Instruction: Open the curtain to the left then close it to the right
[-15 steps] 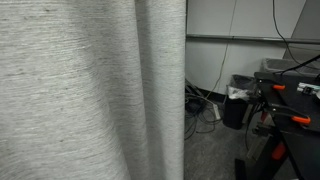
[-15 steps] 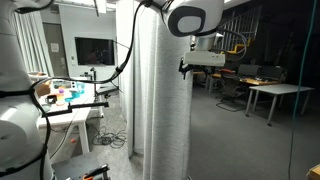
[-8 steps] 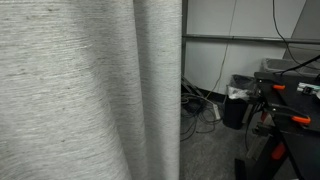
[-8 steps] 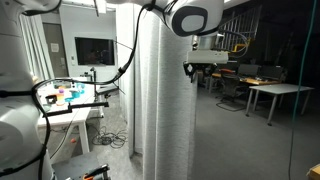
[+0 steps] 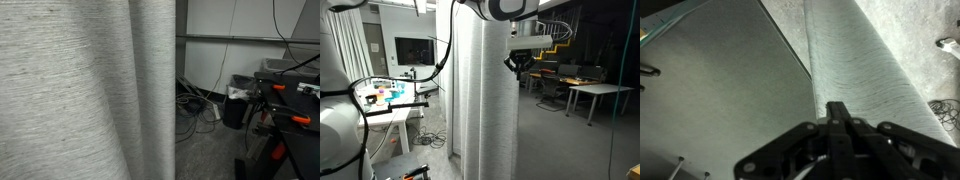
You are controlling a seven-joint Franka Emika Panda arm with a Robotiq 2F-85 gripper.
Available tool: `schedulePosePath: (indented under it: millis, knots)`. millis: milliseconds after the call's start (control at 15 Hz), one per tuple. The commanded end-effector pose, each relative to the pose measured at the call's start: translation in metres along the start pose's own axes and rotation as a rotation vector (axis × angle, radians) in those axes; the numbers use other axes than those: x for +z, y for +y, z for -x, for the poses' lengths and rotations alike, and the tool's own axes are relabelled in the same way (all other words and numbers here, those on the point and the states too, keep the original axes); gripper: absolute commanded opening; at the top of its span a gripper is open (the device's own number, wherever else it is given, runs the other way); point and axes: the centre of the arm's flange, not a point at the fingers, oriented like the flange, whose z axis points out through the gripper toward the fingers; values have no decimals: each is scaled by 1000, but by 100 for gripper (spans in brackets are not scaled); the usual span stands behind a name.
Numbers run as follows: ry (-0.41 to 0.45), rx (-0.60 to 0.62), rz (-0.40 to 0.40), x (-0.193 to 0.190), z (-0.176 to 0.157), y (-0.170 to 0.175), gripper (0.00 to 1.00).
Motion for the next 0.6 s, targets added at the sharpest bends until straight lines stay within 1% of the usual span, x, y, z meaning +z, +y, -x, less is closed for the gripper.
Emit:
schedulePosePath:
  millis: [0, 133, 200, 400, 533]
  knots:
    - [1, -42, -64, -11, 9, -23, 28]
    - [26, -69, -74, -11, 9, -28, 41]
    - [39, -76, -74, -11, 9, -29, 50]
    - [80, -113, -91, -10, 8, -32, 72]
    - [97, -115, -103, -9, 8, -34, 87]
